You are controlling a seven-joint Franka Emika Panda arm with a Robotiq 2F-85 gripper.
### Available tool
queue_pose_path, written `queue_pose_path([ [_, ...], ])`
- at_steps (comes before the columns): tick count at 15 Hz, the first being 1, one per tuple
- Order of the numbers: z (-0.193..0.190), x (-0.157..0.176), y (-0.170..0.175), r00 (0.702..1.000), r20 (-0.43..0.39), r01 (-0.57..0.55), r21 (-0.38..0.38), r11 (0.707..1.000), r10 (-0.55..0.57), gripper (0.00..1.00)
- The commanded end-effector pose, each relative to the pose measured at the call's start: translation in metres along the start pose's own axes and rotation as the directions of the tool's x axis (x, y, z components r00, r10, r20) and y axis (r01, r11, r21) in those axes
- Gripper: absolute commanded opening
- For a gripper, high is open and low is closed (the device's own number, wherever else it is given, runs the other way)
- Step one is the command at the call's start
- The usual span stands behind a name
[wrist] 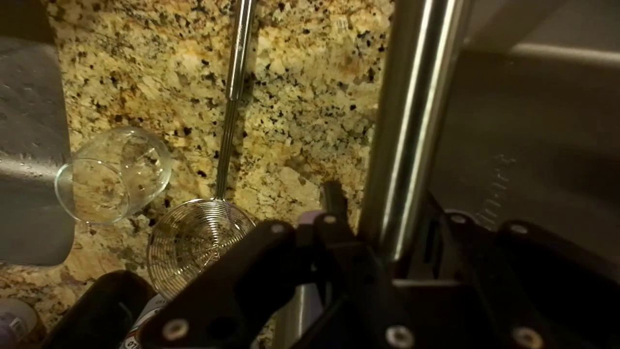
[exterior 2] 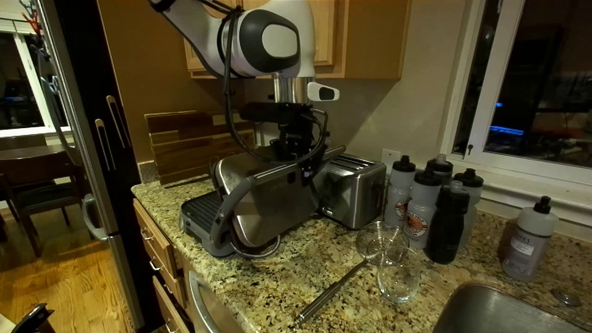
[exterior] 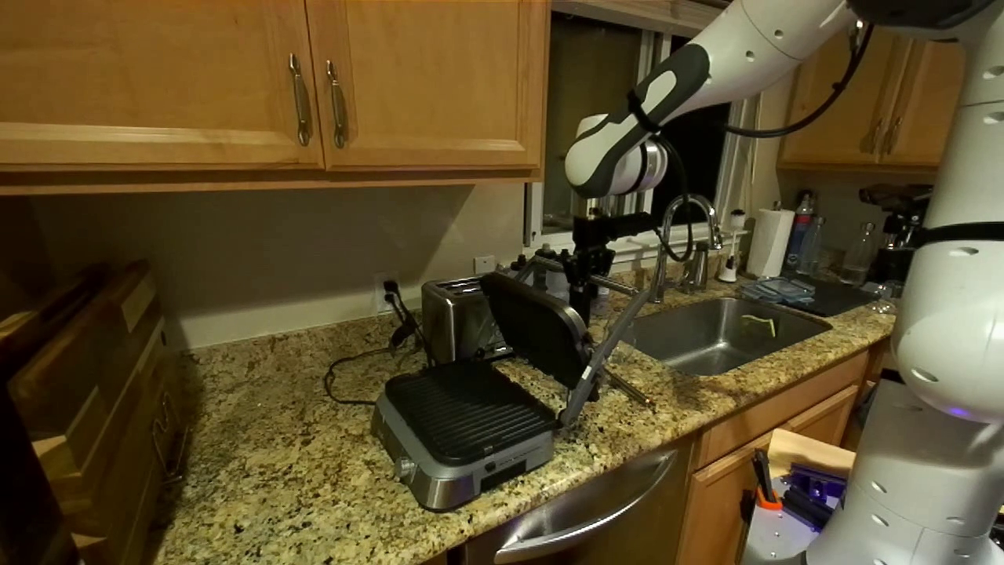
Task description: Close the grill sandwich maker
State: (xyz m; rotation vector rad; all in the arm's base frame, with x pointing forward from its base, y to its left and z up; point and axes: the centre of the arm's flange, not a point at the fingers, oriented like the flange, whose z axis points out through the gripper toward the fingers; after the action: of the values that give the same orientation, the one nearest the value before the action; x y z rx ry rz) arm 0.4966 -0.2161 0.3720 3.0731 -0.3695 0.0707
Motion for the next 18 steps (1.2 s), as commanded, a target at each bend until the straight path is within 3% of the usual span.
queue_pose_path([
  [1, -0.005, -0.002, 0.008, 0.999, -0.036, 0.002, -0.001, 1.0, -0.002, 0.1],
  [4, -0.014, -0.002, 0.007, 0.999, -0.054, 0.0, -0.013, 1.0, -0.001, 0.06],
  [11, -0.024, -0.002, -0.012, 0.997, -0.063, 0.041, -0.024, 0.999, -0.042, 0.09],
  [18, -0.054, 0.002, -0.083, 0.992, -0.085, 0.096, -0.03, 0.995, -0.098, 0.08],
])
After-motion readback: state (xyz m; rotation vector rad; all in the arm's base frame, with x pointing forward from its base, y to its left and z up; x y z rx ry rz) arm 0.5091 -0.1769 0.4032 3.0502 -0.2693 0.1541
